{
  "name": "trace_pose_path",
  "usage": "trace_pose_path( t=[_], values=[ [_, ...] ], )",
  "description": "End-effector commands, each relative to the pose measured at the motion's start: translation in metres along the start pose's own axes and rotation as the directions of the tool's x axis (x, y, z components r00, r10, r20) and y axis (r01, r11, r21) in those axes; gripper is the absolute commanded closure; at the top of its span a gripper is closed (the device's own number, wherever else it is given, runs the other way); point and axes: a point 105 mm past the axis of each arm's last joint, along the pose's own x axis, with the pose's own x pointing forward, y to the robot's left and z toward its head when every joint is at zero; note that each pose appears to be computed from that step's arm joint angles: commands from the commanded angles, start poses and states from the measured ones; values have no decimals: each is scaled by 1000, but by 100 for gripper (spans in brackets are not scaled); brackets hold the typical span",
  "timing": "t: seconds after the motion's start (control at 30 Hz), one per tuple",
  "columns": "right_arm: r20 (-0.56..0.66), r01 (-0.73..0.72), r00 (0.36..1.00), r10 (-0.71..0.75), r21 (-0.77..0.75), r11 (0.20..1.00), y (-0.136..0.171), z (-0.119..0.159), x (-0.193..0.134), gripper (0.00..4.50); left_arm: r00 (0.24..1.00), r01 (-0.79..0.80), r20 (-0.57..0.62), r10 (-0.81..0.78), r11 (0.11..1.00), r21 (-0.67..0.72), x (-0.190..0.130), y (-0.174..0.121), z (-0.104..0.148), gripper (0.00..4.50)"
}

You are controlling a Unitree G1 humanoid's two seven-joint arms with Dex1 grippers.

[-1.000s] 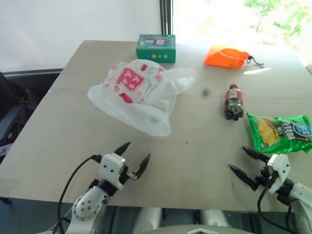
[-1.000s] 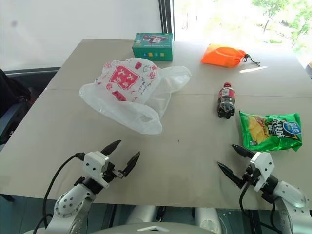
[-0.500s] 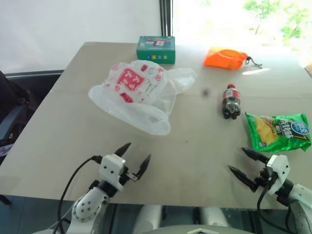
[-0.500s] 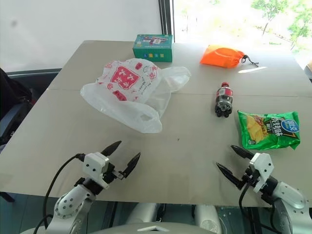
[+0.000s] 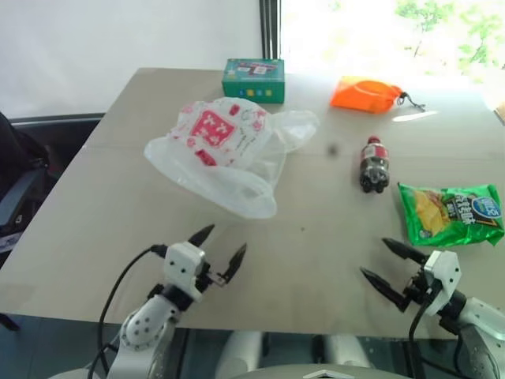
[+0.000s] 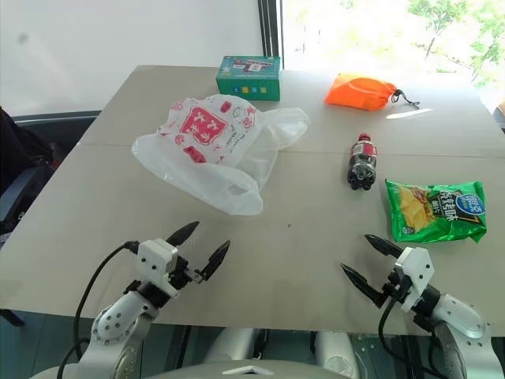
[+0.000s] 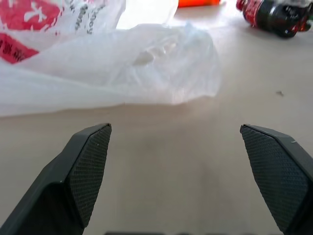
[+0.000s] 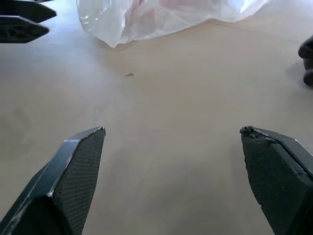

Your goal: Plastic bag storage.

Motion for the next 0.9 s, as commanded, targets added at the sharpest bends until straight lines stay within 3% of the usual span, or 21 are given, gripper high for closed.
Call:
trace_pose_path(
  t=[0.03,0.13,0.4,0.73,0.8,0.9],
  values=[
    [83,-37,996,39,-30,999,5,26,14,3,997,39,71,-37,999,-21,22,-7,21,0],
    [114,-52,992,56,-41,998,7,38,24,3,994,80,84,-76,996,-46,40,-13,24,0],
    [135,-42,990,49,-55,998,3,45,31,3,998,45,-47,-48,997,-58,83,-18,11,0],
    [142,-3,990,12,-62,998,-1,45,29,3,996,-9,-92,-3,991,-132,97,-11,8,0],
    [142,-2,990,11,-62,998,-1,45,29,0,994,5,-107,-22,988,-155,97,-13,7,54],
    [143,-1,990,10,-61,998,-2,44,30,0,992,24,-116,-44,985,-168,97,-15,6,175]
  ],
)
